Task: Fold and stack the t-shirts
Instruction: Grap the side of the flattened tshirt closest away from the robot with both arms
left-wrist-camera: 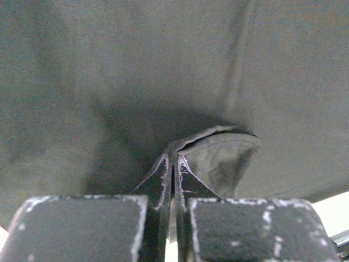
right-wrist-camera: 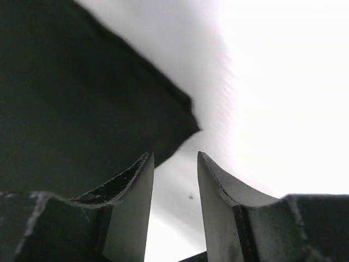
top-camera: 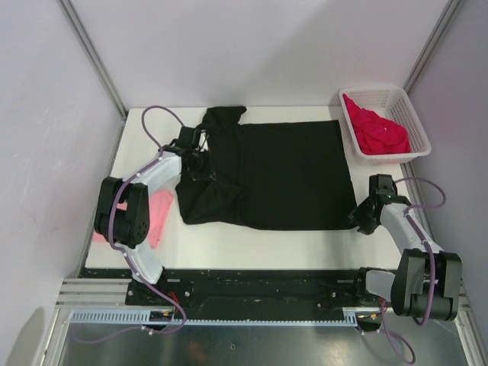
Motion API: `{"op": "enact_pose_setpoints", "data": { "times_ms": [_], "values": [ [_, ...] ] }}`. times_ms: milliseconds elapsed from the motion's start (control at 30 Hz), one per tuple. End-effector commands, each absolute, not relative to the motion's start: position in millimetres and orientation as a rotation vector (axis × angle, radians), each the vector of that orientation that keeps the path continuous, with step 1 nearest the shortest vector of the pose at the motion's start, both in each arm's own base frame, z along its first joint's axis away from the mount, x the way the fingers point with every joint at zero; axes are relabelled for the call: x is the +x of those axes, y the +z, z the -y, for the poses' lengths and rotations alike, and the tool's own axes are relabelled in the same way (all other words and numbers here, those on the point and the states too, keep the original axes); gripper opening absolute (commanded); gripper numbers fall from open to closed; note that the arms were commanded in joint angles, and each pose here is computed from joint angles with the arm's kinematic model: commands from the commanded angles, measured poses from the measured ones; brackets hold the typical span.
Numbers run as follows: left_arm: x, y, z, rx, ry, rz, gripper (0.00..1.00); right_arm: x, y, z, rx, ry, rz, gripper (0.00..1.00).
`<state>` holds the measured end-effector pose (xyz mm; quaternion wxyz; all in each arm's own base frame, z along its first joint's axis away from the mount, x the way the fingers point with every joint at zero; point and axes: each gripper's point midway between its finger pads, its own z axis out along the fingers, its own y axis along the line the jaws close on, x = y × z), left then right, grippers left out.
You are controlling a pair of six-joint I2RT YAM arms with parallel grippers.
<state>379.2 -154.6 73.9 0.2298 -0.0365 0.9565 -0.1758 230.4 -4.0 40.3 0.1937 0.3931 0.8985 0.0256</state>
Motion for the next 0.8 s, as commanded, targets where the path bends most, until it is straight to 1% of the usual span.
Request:
{"op": "enact_pose_setpoints", "data": {
  "times_ms": [0, 233, 500, 767],
  "values": [
    [379.6, 89.1, 160.8, -0.104, -0.525, -2.586, 0.00, 215.0, 40.0, 18.6, 1.249, 0.053, -2.470, 0.42],
    [378.5, 91.5, 165.8, -0.091, -0.560, -2.579, 0.00, 224.8, 42.7, 34.1, 1.324, 0.107, -2.374, 0.40],
    [377.4, 89.4, 166.4, -0.087, -0.568, -2.582, 0.00, 238.6, 39.8, 26.8, 1.324, 0.208, -2.361, 0.38],
    [374.9, 92.3, 165.9, -0.085, -0.570, -2.575, 0.00, 240.1, 32.5, 28.3, 1.326, 0.196, -2.375, 0.30]
  ]
}}
